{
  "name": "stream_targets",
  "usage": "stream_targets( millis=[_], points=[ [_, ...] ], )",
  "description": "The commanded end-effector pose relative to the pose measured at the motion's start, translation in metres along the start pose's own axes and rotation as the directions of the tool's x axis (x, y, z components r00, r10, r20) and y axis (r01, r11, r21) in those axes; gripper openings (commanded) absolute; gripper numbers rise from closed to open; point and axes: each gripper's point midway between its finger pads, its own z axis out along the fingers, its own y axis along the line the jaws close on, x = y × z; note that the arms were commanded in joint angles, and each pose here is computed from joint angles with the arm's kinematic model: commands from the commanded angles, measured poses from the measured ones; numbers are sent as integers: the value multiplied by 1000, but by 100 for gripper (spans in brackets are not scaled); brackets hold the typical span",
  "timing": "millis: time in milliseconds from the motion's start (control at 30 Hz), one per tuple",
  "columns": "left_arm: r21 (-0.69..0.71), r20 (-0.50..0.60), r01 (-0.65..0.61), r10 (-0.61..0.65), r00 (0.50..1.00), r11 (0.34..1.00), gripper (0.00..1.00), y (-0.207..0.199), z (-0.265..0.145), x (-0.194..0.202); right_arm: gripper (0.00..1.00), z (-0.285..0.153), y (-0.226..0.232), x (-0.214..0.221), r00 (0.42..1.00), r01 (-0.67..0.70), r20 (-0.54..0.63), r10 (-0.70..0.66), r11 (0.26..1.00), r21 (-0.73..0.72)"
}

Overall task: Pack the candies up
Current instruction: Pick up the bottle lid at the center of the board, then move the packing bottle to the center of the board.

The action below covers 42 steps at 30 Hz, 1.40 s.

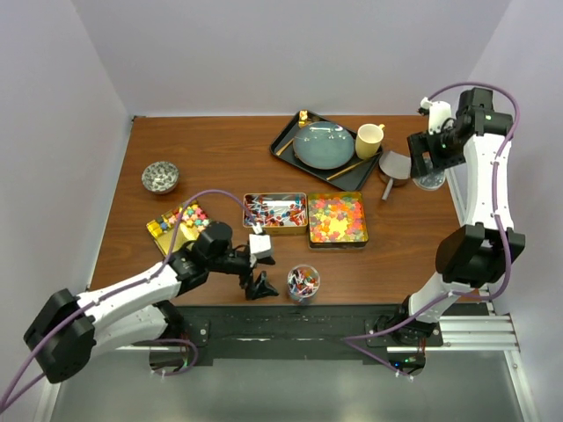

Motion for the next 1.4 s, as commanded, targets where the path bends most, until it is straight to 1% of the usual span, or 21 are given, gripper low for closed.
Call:
stream_targets(
  millis=[0, 67, 133, 167, 300, 367, 467, 600, 700, 733, 800, 833, 900, 933, 1000, 1033, 1100, 1200, 1233, 1333, 1367],
  points=[
    [-70, 109, -93, 100, 989, 993, 97, 14, 24, -22, 81, -45, 24, -18, 994, -6, 106, 10, 999, -34],
    [-95, 128, -120, 132, 983, 988, 95, 20, 33, -20, 81, -55, 35, -19, 992, 26, 125, -21, 999, -39],
    [-115, 157, -142, 159, 975, 983, 94, 21, 39, -17, 81, -58, 49, -16, 991, 75, 112, -68, 996, -56],
    [-141, 192, -147, 173, 966, 979, 94, 24, 42, -15, 81, -61, 53, -14, 989, 106, 110, -99, 993, -58],
    [-106, 245, -198, 219, 945, 974, 93, 8, 55, -8, 81, -61, 68, -2, 988, 144, 77, -136, 984, -101],
    [-122, 278, -227, 253, 927, 966, 93, 6, 58, -10, 81, -58, 76, 7, 987, 157, 51, -151, 977, -141],
    [-129, 298, -272, 298, 907, 954, 95, 4, 66, -15, 81, -51, 86, 22, 979, 203, 10, -205, 960, -192],
    [-140, 311, -272, 303, 901, 952, 95, 9, 77, -15, 80, -41, 97, 40, 962, 260, -19, -272, 935, -240],
    [-161, 314, -261, 300, 901, 952, 95, 15, 87, -15, 79, -34, 112, 52, 935, 336, -20, -355, 901, -276],
    [-173, 321, -256, 301, 898, 951, 95, 18, 88, -17, 79, -31, 124, 56, 908, 397, -12, -419, 868, -298],
    [-182, 326, -270, 317, 891, 946, 95, 21, 92, -16, 79, -31, 137, 60, 878, 456, 9, -479, 828, -326],
    [-187, 327, -269, 318, 890, 945, 95, 22, 94, -16, 79, -30, 149, 67, 836, 516, 16, -548, 775, -365],
    [-204, 319, -266, 321, 892, 942, 95, 30, 102, -15, 79, -31, 163, 72, 793, 574, 42, -608, 721, -388],
    [-218, 323, -269, 329, 887, 938, 95, 33, 104, -17, 79, -29, 175, 75, 748, 626, 69, -660, 666, -407],
    [-248, 322, -286, 357, 877, 926, 95, 42, 113, -19, 79, -29, 186, 78, 706, 670, 94, -702, 618, -412],
    [-256, 318, -291, 365, 875, 922, 96, 45, 116, -20, 79, -27, 195, 80, 664, 703, 107, -740, 570, -425],
    [-276, 329, -290, 374, 867, 916, 96, 52, 122, -22, 79, -25, 205, 82, 618, 739, 126, -776, 517, -432],
    [-291, 335, -277, 369, 867, 916, 96, 57, 127, -16, 79, -21, 224, 90, 512, 803, 170, -842, 399, -442],
    [-300, 342, -269, 367, 865, 915, 96, 58, 128, -16, 79, -17, 234, 92, 467, 826, 193, -863, 349, -442],
    [-345, 353, -234, 356, 865, 909, 98, 66, 128, -9, 79, -8, 250, 97, 405, 851, 217, -888, 278, -446],
    [-366, 349, -231, 363, 864, 901, 98, 69, 127, -6, 79, -6, 253, 97, 394, 854, 223, -892, 265, -449]
  ],
)
